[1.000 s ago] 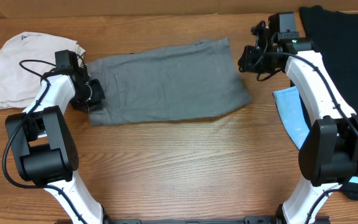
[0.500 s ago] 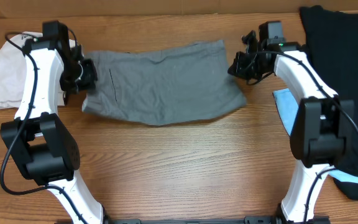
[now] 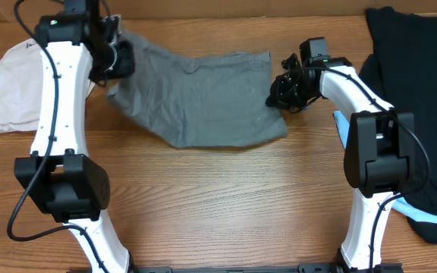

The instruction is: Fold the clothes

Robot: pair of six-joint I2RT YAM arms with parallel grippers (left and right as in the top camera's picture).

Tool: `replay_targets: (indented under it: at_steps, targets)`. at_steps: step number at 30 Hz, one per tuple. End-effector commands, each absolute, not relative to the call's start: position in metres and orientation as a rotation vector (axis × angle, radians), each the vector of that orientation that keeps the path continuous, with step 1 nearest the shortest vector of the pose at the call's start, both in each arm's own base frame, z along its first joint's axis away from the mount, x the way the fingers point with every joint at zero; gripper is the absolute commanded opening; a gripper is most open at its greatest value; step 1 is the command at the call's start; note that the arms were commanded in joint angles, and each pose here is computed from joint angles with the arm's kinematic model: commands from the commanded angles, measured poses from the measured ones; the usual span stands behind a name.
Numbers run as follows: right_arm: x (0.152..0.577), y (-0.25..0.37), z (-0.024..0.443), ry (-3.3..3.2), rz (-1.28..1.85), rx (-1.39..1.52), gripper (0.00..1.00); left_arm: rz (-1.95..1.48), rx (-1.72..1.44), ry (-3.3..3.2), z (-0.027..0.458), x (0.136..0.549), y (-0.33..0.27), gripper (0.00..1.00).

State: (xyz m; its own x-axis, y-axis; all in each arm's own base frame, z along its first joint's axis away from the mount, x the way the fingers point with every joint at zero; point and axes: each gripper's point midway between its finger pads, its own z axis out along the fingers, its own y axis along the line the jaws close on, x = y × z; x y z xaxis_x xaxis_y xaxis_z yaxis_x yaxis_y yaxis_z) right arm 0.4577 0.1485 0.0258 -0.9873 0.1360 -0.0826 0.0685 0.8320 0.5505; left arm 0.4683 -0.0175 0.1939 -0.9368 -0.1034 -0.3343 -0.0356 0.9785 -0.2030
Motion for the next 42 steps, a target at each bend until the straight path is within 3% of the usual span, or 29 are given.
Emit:
replay_targets:
  at_steps: [1, 19, 32, 38, 39, 42]
  targets:
    - [0.454, 0.153, 0.020, 2.915, 0.894, 0.221, 0.04, -0.317, 0.000, 2.722, 0.211, 0.474, -0.050, 0.04]
    - [0.451, 0.153, 0.019, 2.930, 0.894, 0.236, 0.04, -0.476, 0.209, 2.611, 0.225, 0.468, -0.203, 0.04]
    - [0.454, 0.154, 0.020, 2.914, 0.894, 0.228, 0.04, -0.588, 0.414, 2.652, 0.154, 0.465, -0.295, 0.04]
    - [0.456, 0.154, 0.020, 2.905, 0.894, 0.224, 0.04, -0.661, 0.449, 2.599, 0.150, 0.467, -0.327, 0.04]
    - [0.457, 0.154, 0.021, 2.900, 0.895, 0.222, 0.04, -0.665, 0.456, 2.589, 0.152, 0.467, -0.330, 0.05]
    - [0.464, 0.152, 0.025, 2.872, 0.890, 0.235, 0.04, -0.677, 0.470, 2.561, 0.155, 0.468, -0.337, 0.21]
